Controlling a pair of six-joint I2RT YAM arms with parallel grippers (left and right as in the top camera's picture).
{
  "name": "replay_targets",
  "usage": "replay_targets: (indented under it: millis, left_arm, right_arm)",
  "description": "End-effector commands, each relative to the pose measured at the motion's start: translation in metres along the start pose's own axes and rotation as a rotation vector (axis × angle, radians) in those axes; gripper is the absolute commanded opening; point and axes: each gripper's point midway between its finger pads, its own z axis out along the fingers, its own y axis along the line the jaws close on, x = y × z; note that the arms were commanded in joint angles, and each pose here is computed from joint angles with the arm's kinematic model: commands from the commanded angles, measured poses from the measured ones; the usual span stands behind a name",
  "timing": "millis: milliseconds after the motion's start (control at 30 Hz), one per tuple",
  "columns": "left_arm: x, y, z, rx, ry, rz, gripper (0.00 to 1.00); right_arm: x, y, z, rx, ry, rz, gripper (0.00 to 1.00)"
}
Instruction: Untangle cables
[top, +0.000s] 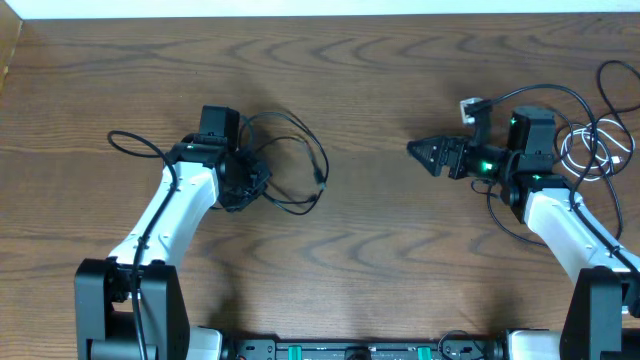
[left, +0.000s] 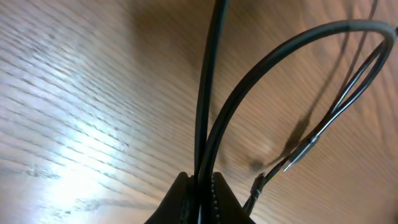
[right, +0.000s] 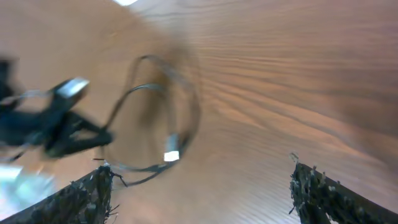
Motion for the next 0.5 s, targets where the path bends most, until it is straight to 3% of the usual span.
replay_targets:
  millis: [0,467]
  left_arm:
    - [0.018,-0.010,0.006,0.023,0.072,0.025,0.08]
    - [0.057,-0.039,0.003,0.132,0.264,-0.155,0.08]
  right_arm:
    - [0.016,0.044,0.007,-0.217,0.071,-0.106,0.89]
    - [0.085,0.113,0.066,-0.292,0.227,-0.516,0.90]
